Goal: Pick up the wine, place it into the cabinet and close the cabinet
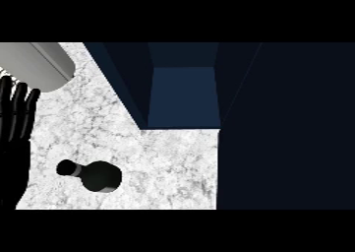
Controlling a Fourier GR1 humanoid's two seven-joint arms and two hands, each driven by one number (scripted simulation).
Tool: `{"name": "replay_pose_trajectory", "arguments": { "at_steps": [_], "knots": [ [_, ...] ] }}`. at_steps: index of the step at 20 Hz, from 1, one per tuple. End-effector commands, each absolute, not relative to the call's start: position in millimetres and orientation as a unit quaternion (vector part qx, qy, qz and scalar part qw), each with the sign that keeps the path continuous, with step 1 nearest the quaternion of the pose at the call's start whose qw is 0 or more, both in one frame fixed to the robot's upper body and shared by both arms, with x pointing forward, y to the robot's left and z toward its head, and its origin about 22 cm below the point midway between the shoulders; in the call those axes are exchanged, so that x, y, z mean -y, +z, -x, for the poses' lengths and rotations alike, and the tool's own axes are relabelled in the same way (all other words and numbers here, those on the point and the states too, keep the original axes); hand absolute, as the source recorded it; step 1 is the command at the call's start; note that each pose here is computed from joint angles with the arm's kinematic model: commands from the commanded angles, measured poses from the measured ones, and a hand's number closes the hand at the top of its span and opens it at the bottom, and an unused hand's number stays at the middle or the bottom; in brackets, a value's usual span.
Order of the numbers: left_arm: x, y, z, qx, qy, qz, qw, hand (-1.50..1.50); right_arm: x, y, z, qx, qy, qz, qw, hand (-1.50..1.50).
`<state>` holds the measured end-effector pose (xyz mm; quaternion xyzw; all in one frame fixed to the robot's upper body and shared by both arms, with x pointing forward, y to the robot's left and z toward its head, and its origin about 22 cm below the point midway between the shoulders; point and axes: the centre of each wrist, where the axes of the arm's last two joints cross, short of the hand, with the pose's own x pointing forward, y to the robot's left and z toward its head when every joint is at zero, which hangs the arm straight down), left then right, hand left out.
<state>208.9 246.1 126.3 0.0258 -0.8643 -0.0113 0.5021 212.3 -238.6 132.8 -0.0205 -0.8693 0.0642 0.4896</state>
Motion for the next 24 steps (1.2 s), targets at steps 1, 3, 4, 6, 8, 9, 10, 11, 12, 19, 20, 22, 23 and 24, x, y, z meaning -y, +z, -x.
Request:
{"name": "replay_pose_trajectory", "arguments": {
  "at_steps": [1, 3, 4, 6, 8, 9, 10, 11, 12, 19, 20, 22, 23, 24],
  "knots": [
    [-254.6, 124.9, -201.8, 0.874, -0.054, 0.038, 0.481, -1.5, 236.6, 123.1, -199.6, 0.867, 0.064, 0.027, 0.493, -1.5],
    [-242.1, 130.3, -201.9, 0.871, -0.125, 0.138, 0.455, -1.5, 236.4, 127.5, -198.2, 0.868, 0.045, 0.025, 0.494, -1.5],
    [-230.8, 125.9, -201.7, 0.863, -0.157, 0.187, 0.442, -1.5, 235.7, 126.9, -197.2, 0.865, 0.053, 0.022, 0.499, -1.5],
    [-224.6, 134.8, -188.4, 0.843, -0.224, 0.272, 0.406, -1.5, 234.3, 122.9, -188.7, 0.858, 0.046, 0.024, 0.511, -1.5],
    [-204.1, 101.4, -183.4, 0.766, -0.184, 0.383, 0.483, -1.5, 211.5, 120.1, -190.8, 0.84, 0.093, -0.085, 0.528, -1.5],
    [-213.6, 102.6, -179.2, 0.753, -0.195, 0.391, 0.491, -1.5, 211.1, 127.6, -184.1, 0.839, 0.099, -0.098, 0.525, -1.5],
    [-216.5, 109.2, -167.0, 0.748, -0.187, 0.411, 0.486, -1.5, 215.1, 127.8, -178.0, 0.836, 0.092, -0.097, 0.532, -1.5],
    [-230.3, 109.6, -167.1, 0.738, -0.199, 0.414, 0.494, -1.5, 218.6, 131.1, -174.9, 0.828, 0.089, -0.095, 0.546, -1.5],
    [-236.3, 102.4, -156.8, 0.73, -0.196, 0.43, 0.494, -1.5, 215.0, 129.6, -166.1, 0.828, 0.094, -0.101, 0.543, -1.5],
    [-259.5, 142.7, -119.1, 0.726, -0.203, 0.439, 0.488, -1.5, 229.0, 175.3, -137.8, 0.833, 0.101, -0.104, 0.534, -1.5],
    [-259.2, 152.1, -107.3, 0.723, -0.211, 0.444, 0.485, -1.5, 220.6, 166.0, -134.1, 0.831, 0.083, -0.099, 0.541, -1.5],
    [-252.2, 159.4, -104.3, 0.722, -0.211, 0.437, 0.493, -1.5, 225.4, 167.1, -145.8, 0.827, 0.094, -0.1, 0.545, -1.5],
    [-257.1, 158.6, -101.5, 0.715, -0.217, 0.453, 0.486, -1.5, 218.5, 173.4, -147.5, 0.83, 0.082, -0.105, 0.541, -1.5],
    [-260.2, 154.3, -107.7, 0.716, -0.207, 0.449, 0.492, -1.5, 211.5, 187.4, -131.6, 0.826, 0.088, -0.102, 0.547, -1.5]
  ]
}}
